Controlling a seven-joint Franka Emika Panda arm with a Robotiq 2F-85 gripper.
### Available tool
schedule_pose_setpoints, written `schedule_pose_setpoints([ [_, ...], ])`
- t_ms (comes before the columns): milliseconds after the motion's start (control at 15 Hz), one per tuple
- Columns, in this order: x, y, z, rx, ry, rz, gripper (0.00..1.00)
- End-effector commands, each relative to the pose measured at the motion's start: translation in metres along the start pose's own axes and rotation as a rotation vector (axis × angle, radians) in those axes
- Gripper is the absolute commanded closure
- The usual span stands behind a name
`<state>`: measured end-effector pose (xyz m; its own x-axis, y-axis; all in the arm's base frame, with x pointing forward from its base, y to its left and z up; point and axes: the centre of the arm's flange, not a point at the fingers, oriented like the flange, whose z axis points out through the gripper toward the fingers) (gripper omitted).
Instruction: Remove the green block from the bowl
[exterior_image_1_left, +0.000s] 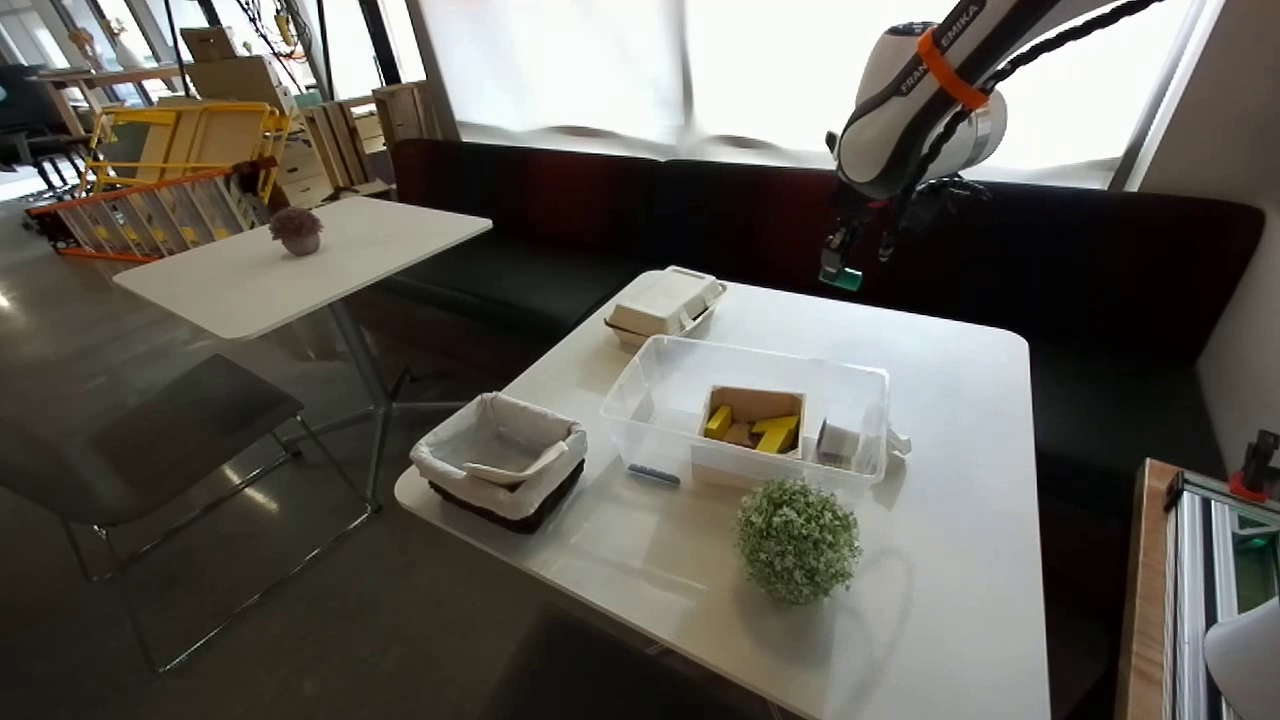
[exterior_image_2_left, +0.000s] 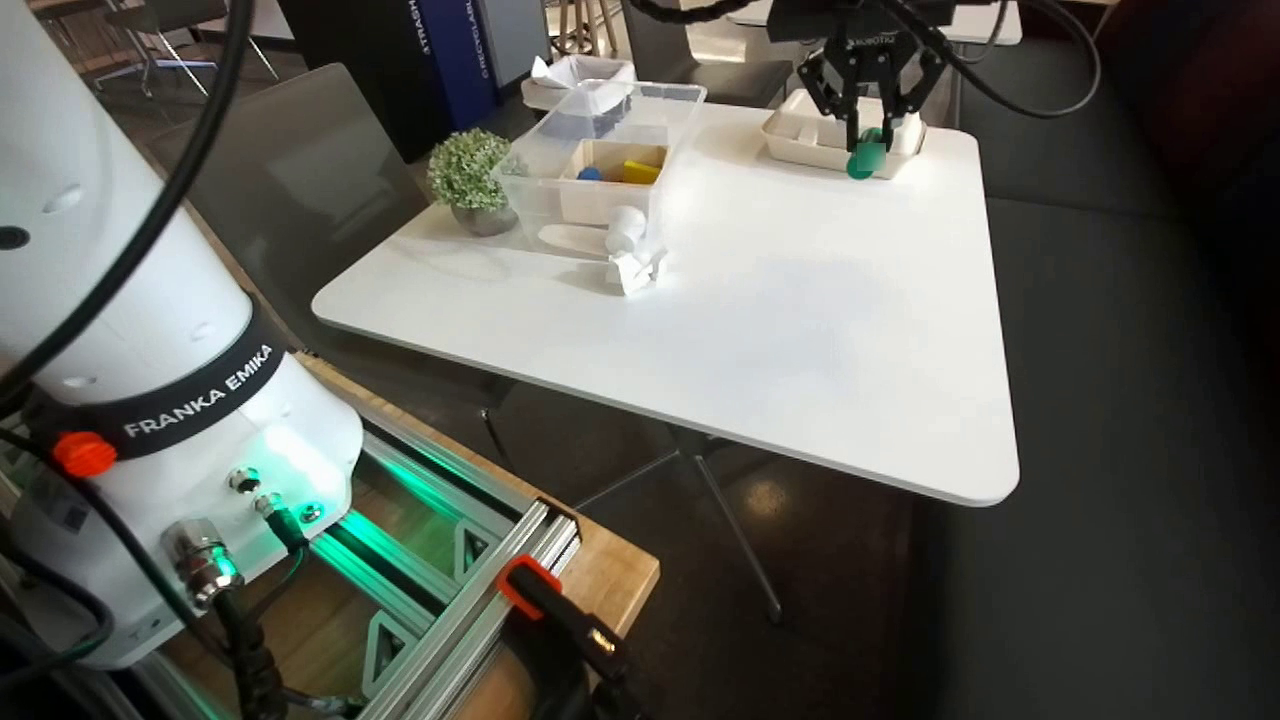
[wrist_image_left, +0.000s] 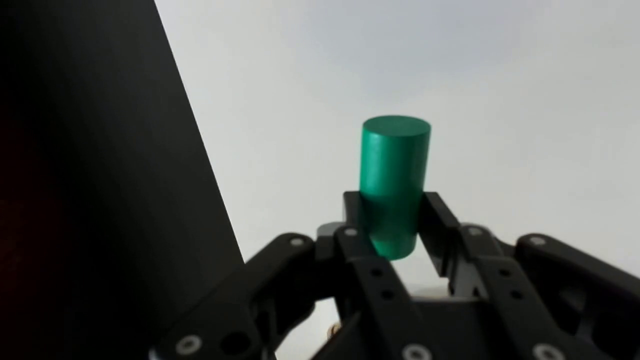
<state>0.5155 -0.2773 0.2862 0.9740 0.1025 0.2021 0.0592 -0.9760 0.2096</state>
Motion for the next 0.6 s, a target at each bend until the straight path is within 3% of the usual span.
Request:
schedule_pose_setpoints([
  [0,0.01,0.019,0.05,0.027,-0.071,-0.061,0.92],
  [333,0.002,0.013,0.094,0.112,-0.08,-0.085,0.92],
  [533,-0.001,0.008,0.109,0.124,-0.099,-0.092,0.92],
])
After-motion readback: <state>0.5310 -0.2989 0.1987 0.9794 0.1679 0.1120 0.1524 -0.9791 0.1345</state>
